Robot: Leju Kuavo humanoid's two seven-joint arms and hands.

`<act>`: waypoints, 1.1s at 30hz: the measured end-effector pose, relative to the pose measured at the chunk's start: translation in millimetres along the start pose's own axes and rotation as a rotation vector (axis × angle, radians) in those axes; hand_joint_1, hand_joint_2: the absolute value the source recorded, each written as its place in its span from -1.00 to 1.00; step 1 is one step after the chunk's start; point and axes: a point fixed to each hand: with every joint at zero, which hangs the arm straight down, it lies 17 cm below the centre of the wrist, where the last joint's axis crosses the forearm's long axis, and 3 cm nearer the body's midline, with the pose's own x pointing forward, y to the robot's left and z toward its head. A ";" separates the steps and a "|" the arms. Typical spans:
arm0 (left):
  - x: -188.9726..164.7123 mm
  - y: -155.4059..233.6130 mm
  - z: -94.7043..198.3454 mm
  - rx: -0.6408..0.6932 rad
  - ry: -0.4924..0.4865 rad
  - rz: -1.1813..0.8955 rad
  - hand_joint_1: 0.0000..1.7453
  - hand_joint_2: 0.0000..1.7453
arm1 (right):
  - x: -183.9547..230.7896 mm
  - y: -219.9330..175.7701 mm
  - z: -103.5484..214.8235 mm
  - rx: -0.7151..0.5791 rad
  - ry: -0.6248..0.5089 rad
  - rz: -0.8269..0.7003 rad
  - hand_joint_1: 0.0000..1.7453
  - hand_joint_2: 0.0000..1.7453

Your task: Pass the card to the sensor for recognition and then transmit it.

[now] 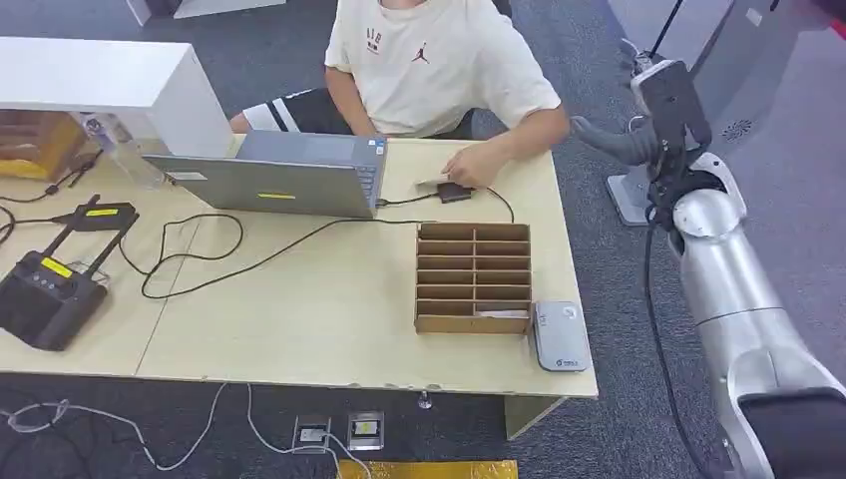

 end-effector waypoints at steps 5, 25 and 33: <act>-1.8 1.7 0.2 0.014 0.011 0.014 -1.00 -1.00 | 9.2 19.6 25.5 0.049 -0.010 -0.044 -1.00 1.00; -1.9 1.1 1.1 0.028 0.020 0.013 -1.00 -1.00 | -38.8 129.8 157.6 0.171 0.091 0.178 -1.00 1.00; -1.9 -0.3 1.6 0.027 0.025 0.011 -1.00 -1.00 | -56.9 146.5 194.4 0.235 0.153 0.194 -1.00 1.00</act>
